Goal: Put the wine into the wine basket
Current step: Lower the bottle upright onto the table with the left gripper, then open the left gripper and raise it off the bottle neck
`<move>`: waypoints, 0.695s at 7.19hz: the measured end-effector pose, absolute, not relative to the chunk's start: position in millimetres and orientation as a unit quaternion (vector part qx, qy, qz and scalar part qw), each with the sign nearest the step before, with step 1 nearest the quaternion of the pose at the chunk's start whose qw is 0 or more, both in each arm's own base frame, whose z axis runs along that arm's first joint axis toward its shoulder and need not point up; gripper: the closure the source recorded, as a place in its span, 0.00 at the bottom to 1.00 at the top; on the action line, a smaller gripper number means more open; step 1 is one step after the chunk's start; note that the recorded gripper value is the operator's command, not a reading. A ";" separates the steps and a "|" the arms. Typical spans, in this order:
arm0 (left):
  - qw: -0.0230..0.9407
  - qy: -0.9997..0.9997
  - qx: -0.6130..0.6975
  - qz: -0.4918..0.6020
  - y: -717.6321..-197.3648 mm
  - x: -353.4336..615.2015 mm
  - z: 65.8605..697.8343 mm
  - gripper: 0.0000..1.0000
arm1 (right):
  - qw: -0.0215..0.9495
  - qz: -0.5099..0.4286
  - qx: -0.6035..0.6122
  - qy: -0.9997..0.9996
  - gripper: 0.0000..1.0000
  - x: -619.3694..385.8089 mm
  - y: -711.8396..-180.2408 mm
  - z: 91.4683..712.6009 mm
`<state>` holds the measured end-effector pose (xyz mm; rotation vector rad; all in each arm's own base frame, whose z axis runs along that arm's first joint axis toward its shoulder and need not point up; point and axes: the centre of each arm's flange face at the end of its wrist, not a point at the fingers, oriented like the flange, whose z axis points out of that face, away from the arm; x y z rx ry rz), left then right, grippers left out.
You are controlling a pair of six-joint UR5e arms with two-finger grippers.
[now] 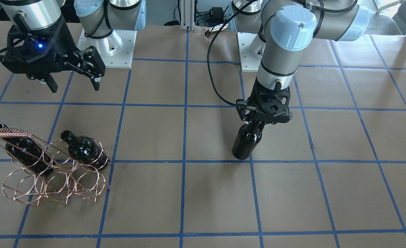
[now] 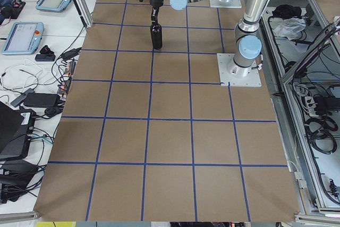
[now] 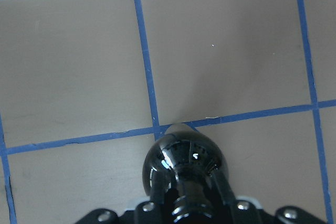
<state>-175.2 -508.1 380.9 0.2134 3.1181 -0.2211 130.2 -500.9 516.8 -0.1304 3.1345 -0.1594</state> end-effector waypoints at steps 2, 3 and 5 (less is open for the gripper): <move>0.004 0.995 0.067 -0.069 -506.8 -175.5 379.1 0.00 | 0.001 -0.051 -0.042 0.998 0.00 130.3 -500.9 516.7; 0.005 0.995 0.066 -0.071 -506.8 -175.2 381.4 0.00 | 0.000 -0.050 -0.042 0.998 0.00 130.3 -500.9 516.6; 0.008 0.995 0.067 -0.069 -506.7 -174.7 385.5 0.00 | -0.001 -0.050 -0.041 0.998 0.00 130.1 -500.6 516.6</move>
